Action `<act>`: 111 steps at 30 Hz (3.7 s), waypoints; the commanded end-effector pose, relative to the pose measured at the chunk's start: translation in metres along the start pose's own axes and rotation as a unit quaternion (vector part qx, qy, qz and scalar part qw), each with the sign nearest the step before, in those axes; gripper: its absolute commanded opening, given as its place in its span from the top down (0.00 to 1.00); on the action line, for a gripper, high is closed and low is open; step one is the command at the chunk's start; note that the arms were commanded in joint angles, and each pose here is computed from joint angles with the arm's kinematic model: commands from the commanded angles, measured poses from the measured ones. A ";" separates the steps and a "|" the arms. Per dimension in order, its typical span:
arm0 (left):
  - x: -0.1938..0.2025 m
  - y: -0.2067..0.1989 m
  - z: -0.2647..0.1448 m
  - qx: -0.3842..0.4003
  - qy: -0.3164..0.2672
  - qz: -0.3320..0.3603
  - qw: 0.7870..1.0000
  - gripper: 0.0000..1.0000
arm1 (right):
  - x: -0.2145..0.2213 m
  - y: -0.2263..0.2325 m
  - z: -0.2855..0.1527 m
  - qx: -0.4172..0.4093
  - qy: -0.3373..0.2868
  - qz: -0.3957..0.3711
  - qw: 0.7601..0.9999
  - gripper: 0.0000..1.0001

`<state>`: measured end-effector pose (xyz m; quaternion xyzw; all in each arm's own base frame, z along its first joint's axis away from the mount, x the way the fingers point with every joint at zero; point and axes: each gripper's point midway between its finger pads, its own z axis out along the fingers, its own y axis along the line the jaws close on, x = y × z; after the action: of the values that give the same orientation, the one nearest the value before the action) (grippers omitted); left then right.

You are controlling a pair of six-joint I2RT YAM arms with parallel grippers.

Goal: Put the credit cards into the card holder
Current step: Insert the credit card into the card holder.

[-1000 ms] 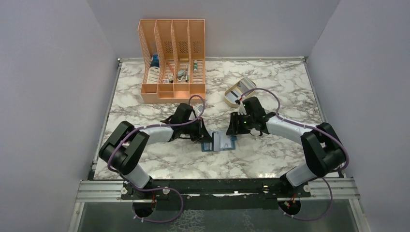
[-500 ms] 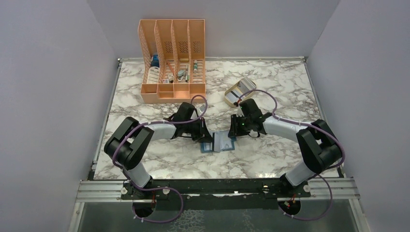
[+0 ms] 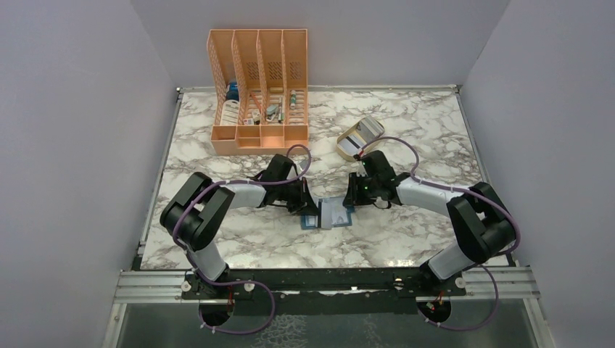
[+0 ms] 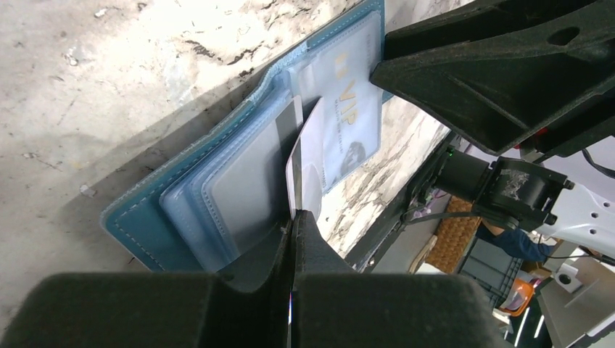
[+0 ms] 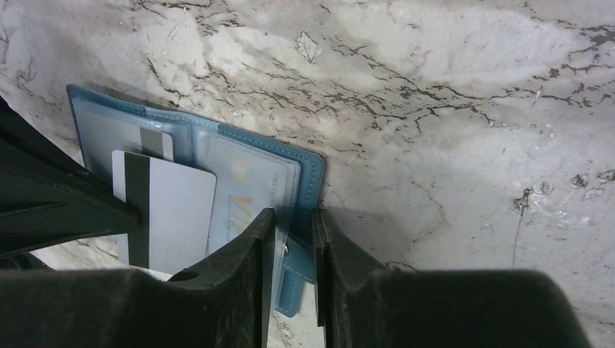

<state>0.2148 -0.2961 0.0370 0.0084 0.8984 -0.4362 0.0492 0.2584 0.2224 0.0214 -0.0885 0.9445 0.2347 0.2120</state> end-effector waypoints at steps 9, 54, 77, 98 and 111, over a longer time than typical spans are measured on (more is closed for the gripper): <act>0.007 0.033 0.001 -0.073 -0.011 -0.048 0.996 1.00 | 0.027 -0.007 -0.001 0.018 0.024 0.017 0.999 0.79; -0.007 0.030 0.014 -0.070 -0.034 -0.042 0.996 1.00 | 0.032 0.003 -0.003 0.009 0.003 0.027 1.000 0.79; -0.021 0.026 0.015 -0.088 -0.077 -0.025 0.993 1.00 | 0.030 0.008 -0.011 0.000 -0.024 0.080 0.997 0.79; -0.022 0.033 0.012 -0.088 -0.106 -0.036 0.990 1.00 | 0.044 0.011 -0.025 -0.014 -0.017 0.104 0.994 0.63; -0.017 0.022 0.022 -0.066 -0.109 -0.036 0.991 1.00 | 0.056 0.017 -0.012 -0.044 0.005 0.115 0.992 0.70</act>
<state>0.2349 -0.3067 0.0286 -0.0559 0.8992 -0.4180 0.1169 0.2182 0.2192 0.0243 0.0168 0.9349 0.2784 0.2196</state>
